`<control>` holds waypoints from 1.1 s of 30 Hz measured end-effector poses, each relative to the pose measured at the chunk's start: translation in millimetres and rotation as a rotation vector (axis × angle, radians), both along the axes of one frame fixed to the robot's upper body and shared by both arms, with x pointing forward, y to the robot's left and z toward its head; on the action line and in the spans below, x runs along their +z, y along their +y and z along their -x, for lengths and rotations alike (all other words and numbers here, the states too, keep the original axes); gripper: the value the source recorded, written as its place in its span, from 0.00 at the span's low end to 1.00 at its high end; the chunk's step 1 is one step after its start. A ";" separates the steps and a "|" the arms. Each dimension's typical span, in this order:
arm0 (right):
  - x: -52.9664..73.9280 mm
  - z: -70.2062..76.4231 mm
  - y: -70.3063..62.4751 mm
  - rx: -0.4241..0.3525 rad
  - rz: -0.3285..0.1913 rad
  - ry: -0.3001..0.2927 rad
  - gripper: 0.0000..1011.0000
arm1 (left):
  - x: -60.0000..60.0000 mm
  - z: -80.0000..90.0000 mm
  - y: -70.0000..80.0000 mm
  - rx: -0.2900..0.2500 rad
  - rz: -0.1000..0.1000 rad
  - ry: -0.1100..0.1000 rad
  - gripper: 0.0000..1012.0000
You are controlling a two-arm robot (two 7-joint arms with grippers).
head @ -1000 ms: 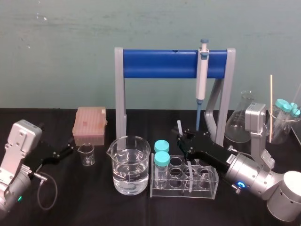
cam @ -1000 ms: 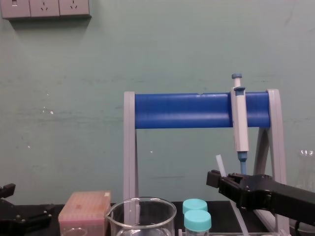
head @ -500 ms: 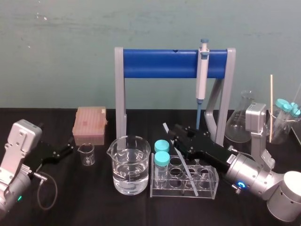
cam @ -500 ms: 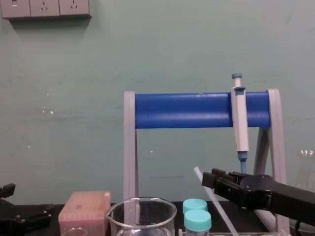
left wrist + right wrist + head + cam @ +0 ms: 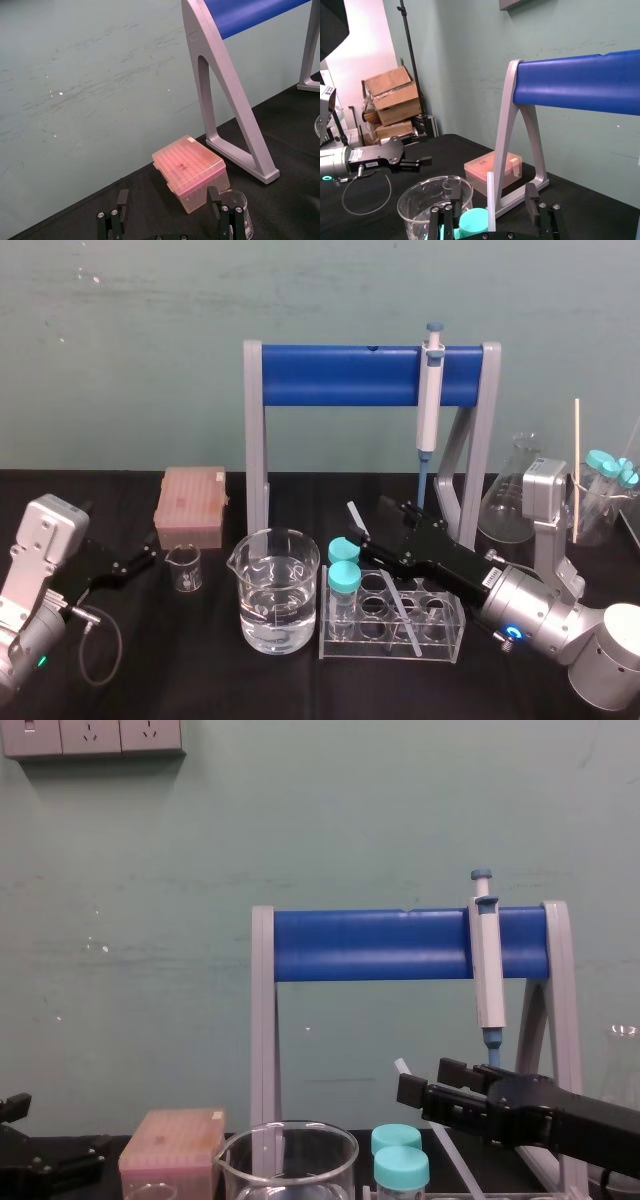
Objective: Pick up the stirring rod with one hand, then place it down.
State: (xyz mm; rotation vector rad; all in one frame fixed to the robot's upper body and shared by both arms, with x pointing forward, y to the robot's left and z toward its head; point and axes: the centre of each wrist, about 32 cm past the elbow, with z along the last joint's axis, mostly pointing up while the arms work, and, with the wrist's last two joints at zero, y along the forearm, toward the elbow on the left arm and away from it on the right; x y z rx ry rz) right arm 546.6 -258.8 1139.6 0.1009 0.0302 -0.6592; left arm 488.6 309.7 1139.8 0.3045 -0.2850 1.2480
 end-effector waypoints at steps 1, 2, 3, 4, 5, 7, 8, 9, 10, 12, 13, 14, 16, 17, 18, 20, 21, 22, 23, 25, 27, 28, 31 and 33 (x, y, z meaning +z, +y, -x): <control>0.0 0.0 0.0 0.000 0.000 0.000 0.78 | 0.0 0.0 0.0 0.000 0.000 0.000 0.99; 0.0 0.0 0.0 0.000 0.000 0.000 0.83 | 0.0 0.0 0.0 0.000 0.000 0.000 0.99; 1.1 0.5 -0.6 0.001 0.003 -0.001 0.85 | 0.0 0.0 0.0 0.000 0.000 0.000 0.99; 1.9 1.2 -1.7 0.002 0.006 0.000 0.87 | 0.0 0.0 0.0 0.000 0.000 0.000 0.99; 2.7 2.1 -2.8 0.000 0.011 0.002 0.89 | 0.0 0.0 0.0 0.000 0.000 0.000 0.99; 4.9 7.7 -7.9 -0.009 0.027 0.013 0.94 | 0.0 0.0 0.0 0.000 0.000 0.000 0.99; 6.3 12.0 -12.2 -0.017 0.035 0.020 0.96 | 0.0 0.0 0.0 0.000 0.000 0.000 0.99; 6.3 12.0 -12.2 -0.017 0.035 0.020 0.98 | 0.0 0.0 0.0 0.000 0.000 0.000 0.99; 7.7 18.3 -18.0 -0.027 0.044 0.026 0.99 | 0.0 0.0 0.0 0.000 0.000 0.000 0.99; 9.7 28.5 -28.3 -0.055 0.055 0.031 0.99 | 0.0 0.0 0.0 0.000 0.000 0.000 0.99; 10.2 32.0 -31.7 -0.066 0.058 0.031 0.99 | 0.0 0.0 0.0 0.000 0.000 0.000 0.99; 10.9 38.2 -38.3 -0.099 0.063 0.029 0.99 | 0.0 0.0 0.0 0.000 0.000 0.000 0.99; 11.5 43.9 -43.9 -0.144 0.071 0.021 0.99 | 0.0 0.0 0.0 0.000 0.000 0.000 0.99; 11.4 46.8 -46.8 -0.174 0.078 0.014 0.99 | 0.0 0.0 0.0 0.000 0.000 0.000 0.99; 10.9 49.5 -48.7 -0.208 0.090 0.006 0.99 | 0.0 0.0 0.0 0.000 0.000 0.000 0.99; 10.8 55.5 -51.9 -0.332 0.142 -0.012 0.99 | 0.0 0.0 0.0 0.000 0.000 0.000 0.99; 10.6 56.8 -52.2 -0.382 0.168 -0.010 0.99 | 0.0 0.0 0.0 0.000 0.000 0.000 0.99; 9.4 58.4 -51.8 -0.471 0.210 0.004 0.99 | 0.0 0.0 0.0 0.000 0.000 0.000 0.99; 9.4 58.4 -51.8 -0.471 0.210 0.004 0.99 | 0.0 0.0 0.0 0.000 0.000 0.000 0.99; 6.9 58.0 -49.9 -0.568 0.256 0.033 0.99 | 0.0 0.0 0.0 0.000 0.000 0.000 0.99; 3.8 55.9 -48.1 -0.622 0.284 0.060 0.99 | 0.0 0.0 0.0 0.000 0.000 0.000 0.99; 3.2 55.3 -47.8 -0.631 0.291 0.065 0.99 | 0.0 0.0 0.0 0.000 0.000 0.000 0.99; 0.7 51.9 -45.6 -0.658 0.312 0.087 0.99 | 0.0 0.0 0.0 0.000 0.000 0.000 0.99; -0.2 50.6 -44.6 -0.666 0.320 0.094 0.99 | 0.0 0.0 0.0 0.000 0.000 0.000 0.99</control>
